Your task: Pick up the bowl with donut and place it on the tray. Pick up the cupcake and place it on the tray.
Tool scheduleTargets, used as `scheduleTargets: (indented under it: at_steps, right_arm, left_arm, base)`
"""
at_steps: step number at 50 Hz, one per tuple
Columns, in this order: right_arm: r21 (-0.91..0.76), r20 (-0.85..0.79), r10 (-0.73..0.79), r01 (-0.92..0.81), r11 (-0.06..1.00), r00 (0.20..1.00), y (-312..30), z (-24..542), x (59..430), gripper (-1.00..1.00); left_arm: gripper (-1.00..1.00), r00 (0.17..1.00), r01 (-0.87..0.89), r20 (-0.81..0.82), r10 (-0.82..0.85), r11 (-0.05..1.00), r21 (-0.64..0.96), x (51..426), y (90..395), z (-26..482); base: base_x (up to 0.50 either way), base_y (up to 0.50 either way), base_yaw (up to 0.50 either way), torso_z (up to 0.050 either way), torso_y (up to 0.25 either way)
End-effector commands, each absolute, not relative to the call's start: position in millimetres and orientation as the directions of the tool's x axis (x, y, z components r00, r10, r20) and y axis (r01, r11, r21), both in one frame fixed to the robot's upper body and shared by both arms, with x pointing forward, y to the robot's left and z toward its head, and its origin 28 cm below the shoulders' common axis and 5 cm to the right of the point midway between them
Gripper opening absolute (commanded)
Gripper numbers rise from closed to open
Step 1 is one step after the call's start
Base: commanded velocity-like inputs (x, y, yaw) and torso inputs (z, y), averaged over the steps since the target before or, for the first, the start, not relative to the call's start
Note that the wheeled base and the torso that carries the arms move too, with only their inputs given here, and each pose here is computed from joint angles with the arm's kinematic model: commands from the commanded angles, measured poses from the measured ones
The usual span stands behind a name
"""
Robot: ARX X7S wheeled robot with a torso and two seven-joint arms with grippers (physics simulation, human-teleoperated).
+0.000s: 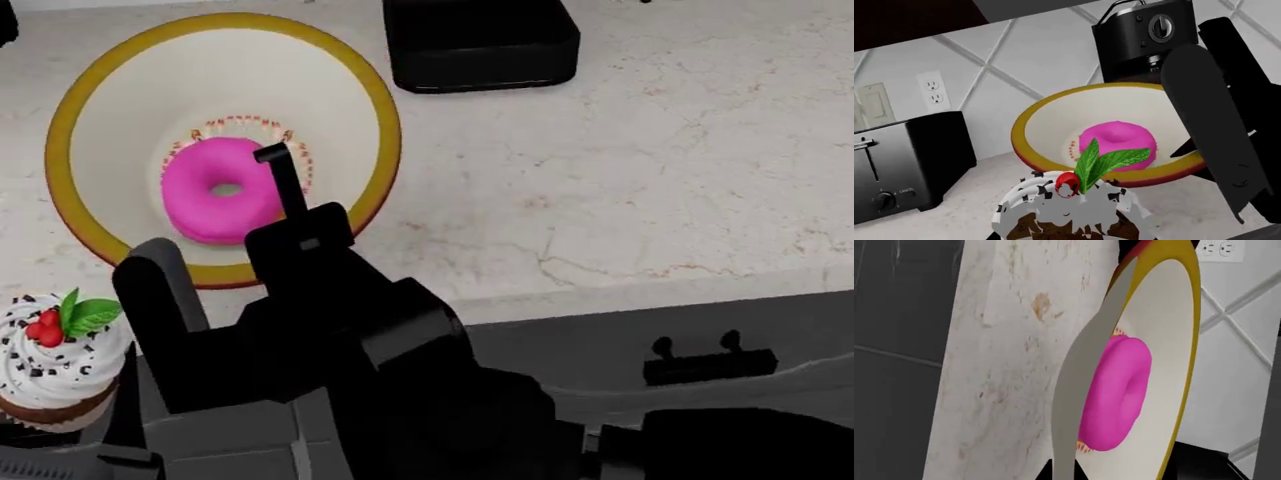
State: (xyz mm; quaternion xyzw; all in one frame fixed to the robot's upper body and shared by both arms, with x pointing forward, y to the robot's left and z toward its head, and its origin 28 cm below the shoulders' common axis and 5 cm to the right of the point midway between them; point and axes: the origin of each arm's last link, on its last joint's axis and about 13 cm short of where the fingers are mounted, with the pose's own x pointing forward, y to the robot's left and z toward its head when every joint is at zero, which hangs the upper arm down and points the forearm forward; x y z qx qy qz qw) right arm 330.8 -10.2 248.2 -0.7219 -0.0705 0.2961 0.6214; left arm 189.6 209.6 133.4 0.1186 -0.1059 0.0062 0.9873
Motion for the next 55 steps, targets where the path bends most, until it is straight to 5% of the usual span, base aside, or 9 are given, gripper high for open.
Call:
scheduleTargets:
  at_steps: [1, 20, 55]
  right_arm:
    - [-0.958, -0.275, 0.506, -0.192, -0.211, 0.818, -8.2, 256.2, 325.6, -1.0]
    - [-0.961, -0.275, 0.485, -0.235, -0.143, 0.83, -17.8, 267.2, 344.0, -1.0]
    - [-0.956, -0.291, 0.523, -0.22, -0.194, 0.802, -5.3, 249.8, 339.7, -1.0]
  left_arm:
    - [-1.0, 0.976, -0.053, 0.217, 0.008, 0.978, 0.202, 187.2, 211.3, 135.3]
    - [-1.0, 0.971, -0.125, 0.225, 0.086, 0.978, 0.165, 171.4, 230.7, 131.0]
    - [-1.0, 0.974, -0.106, 0.216, 0.066, 0.978, 0.177, 176.2, 225.8, 127.6]
  base:
    - [-0.06, 0.01, 0.5, 0.0, 0.0]
    - [-0.06, 0.0, 0.5, 0.0, 0.001]
    - [-0.03, 0.0, 0.5, 0.0, 0.001]
